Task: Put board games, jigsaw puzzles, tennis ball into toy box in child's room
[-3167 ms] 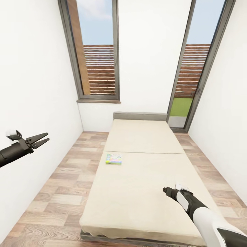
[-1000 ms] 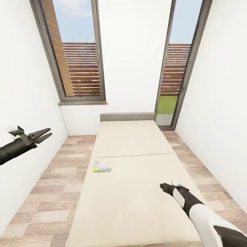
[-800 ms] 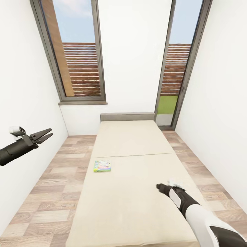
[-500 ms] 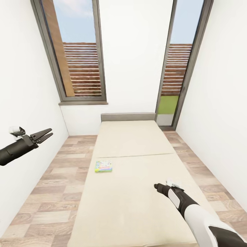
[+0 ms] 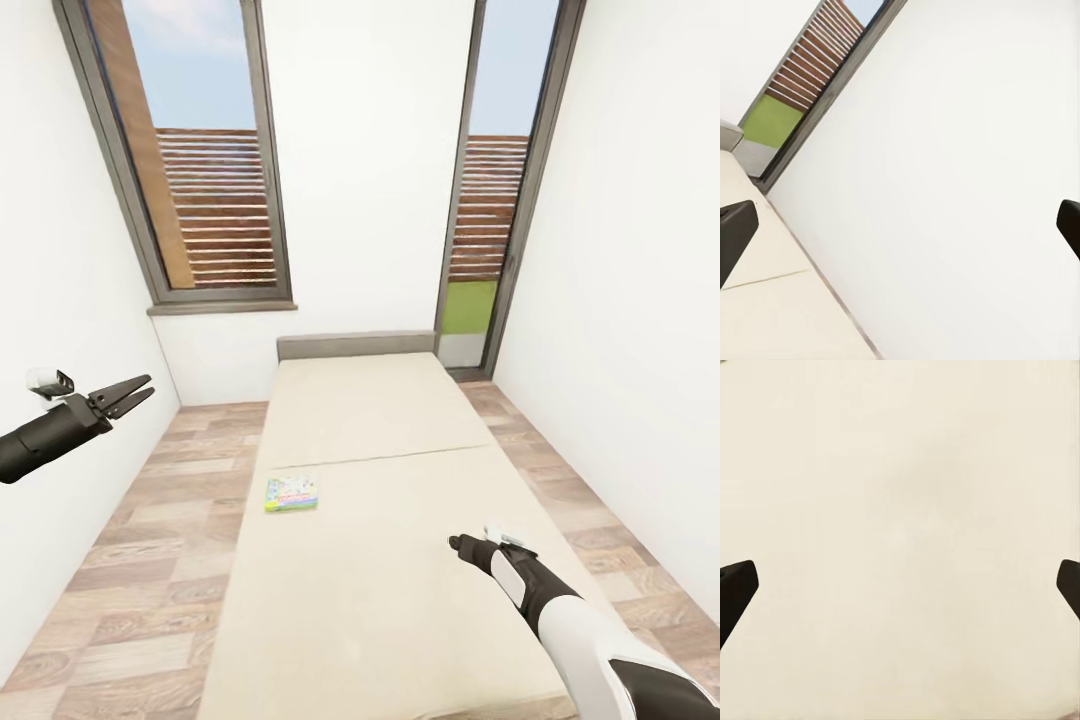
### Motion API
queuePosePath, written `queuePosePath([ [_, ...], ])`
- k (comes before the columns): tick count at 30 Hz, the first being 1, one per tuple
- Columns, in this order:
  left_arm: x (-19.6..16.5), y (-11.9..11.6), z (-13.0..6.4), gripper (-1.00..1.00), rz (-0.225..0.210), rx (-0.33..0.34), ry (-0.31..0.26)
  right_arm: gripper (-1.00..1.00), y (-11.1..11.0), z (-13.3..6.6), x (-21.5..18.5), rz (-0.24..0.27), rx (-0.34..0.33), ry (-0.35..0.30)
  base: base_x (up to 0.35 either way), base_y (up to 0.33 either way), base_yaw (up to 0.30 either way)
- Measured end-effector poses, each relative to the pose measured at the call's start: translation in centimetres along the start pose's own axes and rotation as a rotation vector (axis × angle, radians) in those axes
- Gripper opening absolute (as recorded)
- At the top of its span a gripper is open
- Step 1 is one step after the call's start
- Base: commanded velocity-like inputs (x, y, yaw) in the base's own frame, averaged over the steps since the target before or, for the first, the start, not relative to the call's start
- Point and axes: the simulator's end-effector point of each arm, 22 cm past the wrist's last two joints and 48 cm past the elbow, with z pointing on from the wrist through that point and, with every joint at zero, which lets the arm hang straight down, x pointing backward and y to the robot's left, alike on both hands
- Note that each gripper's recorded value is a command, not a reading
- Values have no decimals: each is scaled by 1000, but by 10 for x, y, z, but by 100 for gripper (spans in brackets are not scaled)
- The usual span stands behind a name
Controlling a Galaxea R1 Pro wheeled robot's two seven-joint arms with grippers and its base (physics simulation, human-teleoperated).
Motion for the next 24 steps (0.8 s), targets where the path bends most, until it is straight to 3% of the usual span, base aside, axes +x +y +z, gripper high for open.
queuePosePath([
  [9,-3,-5,-1,100,5,5,-4,100,5,-3,-5,-1,-16,-13,0,131,-171],
  [24,-4,-6,-1,100,8,7,-6,100,13,-4,-5,-1,-47,-14,-6,9,-15],
])
